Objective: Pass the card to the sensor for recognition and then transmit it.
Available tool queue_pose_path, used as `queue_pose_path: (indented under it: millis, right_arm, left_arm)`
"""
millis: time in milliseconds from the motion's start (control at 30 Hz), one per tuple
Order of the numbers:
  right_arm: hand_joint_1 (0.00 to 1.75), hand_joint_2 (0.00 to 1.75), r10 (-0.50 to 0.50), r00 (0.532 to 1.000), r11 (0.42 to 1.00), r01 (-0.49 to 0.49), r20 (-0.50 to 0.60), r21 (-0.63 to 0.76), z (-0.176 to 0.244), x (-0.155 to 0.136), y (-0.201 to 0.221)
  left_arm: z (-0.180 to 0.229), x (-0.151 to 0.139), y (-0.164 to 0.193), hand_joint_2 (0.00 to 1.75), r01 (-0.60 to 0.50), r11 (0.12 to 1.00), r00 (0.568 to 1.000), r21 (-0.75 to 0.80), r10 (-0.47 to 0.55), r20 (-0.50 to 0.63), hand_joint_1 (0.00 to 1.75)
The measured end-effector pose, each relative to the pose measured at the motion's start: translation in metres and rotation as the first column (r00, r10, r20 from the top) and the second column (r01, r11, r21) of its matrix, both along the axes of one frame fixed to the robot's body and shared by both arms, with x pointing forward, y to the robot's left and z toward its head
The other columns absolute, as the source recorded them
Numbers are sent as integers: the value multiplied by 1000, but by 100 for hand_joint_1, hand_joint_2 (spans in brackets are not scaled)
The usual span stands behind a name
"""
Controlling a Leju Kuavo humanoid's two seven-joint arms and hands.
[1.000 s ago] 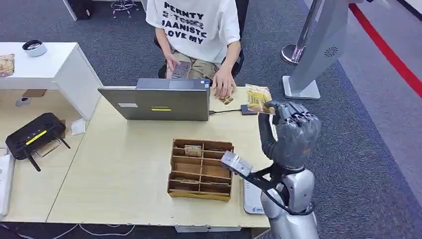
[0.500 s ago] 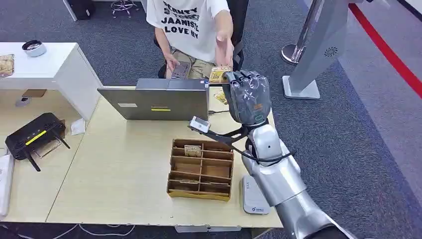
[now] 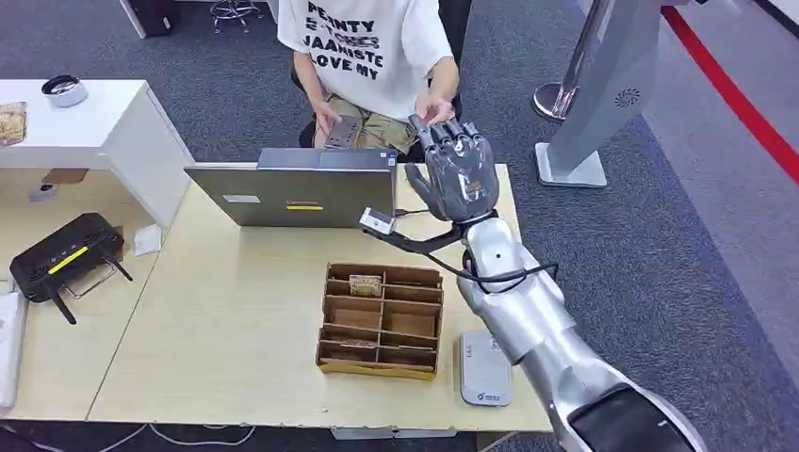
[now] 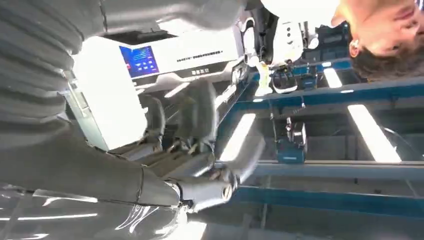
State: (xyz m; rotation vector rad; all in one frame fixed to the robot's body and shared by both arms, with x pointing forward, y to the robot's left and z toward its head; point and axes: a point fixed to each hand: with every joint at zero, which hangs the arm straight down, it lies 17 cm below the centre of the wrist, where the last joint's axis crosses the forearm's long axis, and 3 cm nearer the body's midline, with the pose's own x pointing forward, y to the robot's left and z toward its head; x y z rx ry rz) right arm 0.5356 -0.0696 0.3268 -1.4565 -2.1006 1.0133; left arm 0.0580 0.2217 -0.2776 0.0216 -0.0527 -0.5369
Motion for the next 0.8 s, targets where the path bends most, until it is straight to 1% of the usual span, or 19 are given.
queue_pose_path:
  millis: [100,167,267,367,433,467,500,567,600,667,700,767,800]
  right_arm:
    - [0,0,26,999,999,-25,-25,26,-9,-4,2]
    - [0,0,53,998,997,-51,-38,64,-13,-12,4]
    - [0,0,125,991,983,-118,-39,142,-16,-35,10]
    - [0,0,212,977,947,-198,-29,251,-15,-64,13]
    - [0,0,282,959,897,-255,-24,361,-13,-83,13]
    - [0,0,324,946,855,-280,-27,436,-13,-93,11]
    - [0,0,380,925,788,-312,-19,531,-9,-103,10]
    - [0,0,481,877,666,-348,-23,660,-11,-119,10]
    - [0,0,537,843,602,-361,-27,712,-12,-126,11]
    - [0,0,682,731,438,-377,-28,816,-14,-139,19]
    - [0,0,753,658,353,-385,-15,852,-14,-148,25]
    - [0,0,883,467,149,-369,44,917,-15,-168,36]
    - [0,0,934,343,29,-352,100,935,-13,-183,40]
  left_arm:
    - [0,0,-1,0,-10,1000,1000,-3,10,1,0]
    - [0,-1,-2,0,-18,1000,1000,-6,18,3,0]
    - [0,-3,-2,0,-32,999,999,-8,32,2,0]
    - [0,-4,-3,0,-56,998,998,-10,56,0,0]
    - [0,-4,-3,0,-78,997,997,-10,78,-1,0]
    - [-1,-4,-4,0,-93,996,996,-10,93,-2,0]
    - [-1,-5,-4,0,-109,994,994,-9,109,-4,0]
    - [-1,-8,-5,0,-135,991,991,-9,135,-14,0]
    - [-1,-10,-5,0,-145,989,989,-10,145,-17,0]
    - [-1,-12,-6,0,-170,985,985,-13,170,-22,0]
    - [-1,-12,-7,0,-180,984,984,-14,179,-23,0]
    - [-1,-12,-7,0,-192,981,981,-16,192,-23,0]
    - [-1,-12,-7,0,-199,980,980,-18,198,-23,0]
